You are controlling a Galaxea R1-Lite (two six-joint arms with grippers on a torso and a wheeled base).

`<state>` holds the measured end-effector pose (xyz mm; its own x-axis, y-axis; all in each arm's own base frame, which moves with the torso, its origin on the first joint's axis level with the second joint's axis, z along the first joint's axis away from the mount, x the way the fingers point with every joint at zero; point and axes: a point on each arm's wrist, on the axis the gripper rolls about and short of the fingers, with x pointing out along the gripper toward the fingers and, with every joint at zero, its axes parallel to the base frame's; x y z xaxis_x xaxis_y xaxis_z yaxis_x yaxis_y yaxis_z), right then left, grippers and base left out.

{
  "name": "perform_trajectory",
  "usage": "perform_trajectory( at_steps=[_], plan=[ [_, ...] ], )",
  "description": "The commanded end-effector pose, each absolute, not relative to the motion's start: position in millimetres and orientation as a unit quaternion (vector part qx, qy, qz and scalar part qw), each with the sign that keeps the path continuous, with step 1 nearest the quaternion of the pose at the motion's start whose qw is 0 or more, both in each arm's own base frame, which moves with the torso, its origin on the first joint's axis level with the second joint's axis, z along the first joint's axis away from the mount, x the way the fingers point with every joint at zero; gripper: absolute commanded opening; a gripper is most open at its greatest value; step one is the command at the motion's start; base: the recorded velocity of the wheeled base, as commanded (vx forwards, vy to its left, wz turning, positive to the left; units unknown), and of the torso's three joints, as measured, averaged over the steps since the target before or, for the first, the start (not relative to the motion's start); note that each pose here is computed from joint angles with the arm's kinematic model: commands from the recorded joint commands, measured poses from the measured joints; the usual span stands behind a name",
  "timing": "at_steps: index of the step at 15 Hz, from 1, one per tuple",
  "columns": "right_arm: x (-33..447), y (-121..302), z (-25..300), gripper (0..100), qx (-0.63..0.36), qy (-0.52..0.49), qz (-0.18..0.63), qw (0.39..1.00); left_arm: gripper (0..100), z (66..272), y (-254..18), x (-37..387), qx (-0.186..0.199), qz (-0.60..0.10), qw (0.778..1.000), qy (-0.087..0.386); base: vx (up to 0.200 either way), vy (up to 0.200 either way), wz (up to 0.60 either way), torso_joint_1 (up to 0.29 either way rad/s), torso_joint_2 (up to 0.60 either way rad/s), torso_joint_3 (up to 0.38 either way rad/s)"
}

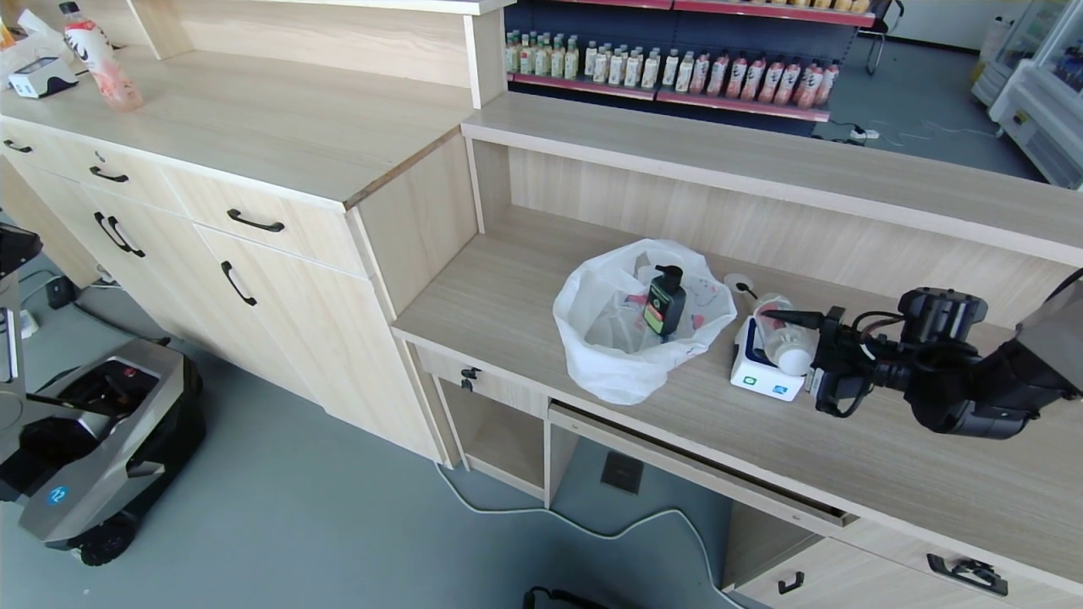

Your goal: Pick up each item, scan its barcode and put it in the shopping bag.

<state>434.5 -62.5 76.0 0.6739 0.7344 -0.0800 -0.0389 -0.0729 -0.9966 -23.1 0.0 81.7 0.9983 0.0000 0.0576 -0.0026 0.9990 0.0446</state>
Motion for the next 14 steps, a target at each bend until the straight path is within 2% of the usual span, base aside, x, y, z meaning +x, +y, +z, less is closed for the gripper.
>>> perform_trajectory(
  at_steps=[1, 14],
  plan=[
    [433.2, -63.3, 76.7, 0, -0.666, -0.261, 0.307, 0.628, 100, 81.7, 0.0, -23.1, 0.022, 0.001, 0.999, -0.029, 0.000, 0.000, 0.00, 0.000, 0.00, 0.000],
    [432.8, -72.8, 72.3, 0, -0.689, -0.262, 0.294, 0.609, 100, 81.7, 0.0, -23.1, 0.022, 0.001, 0.999, -0.029, 0.000, 0.000, 0.00, 0.000, 0.00, 0.000]
  ],
)
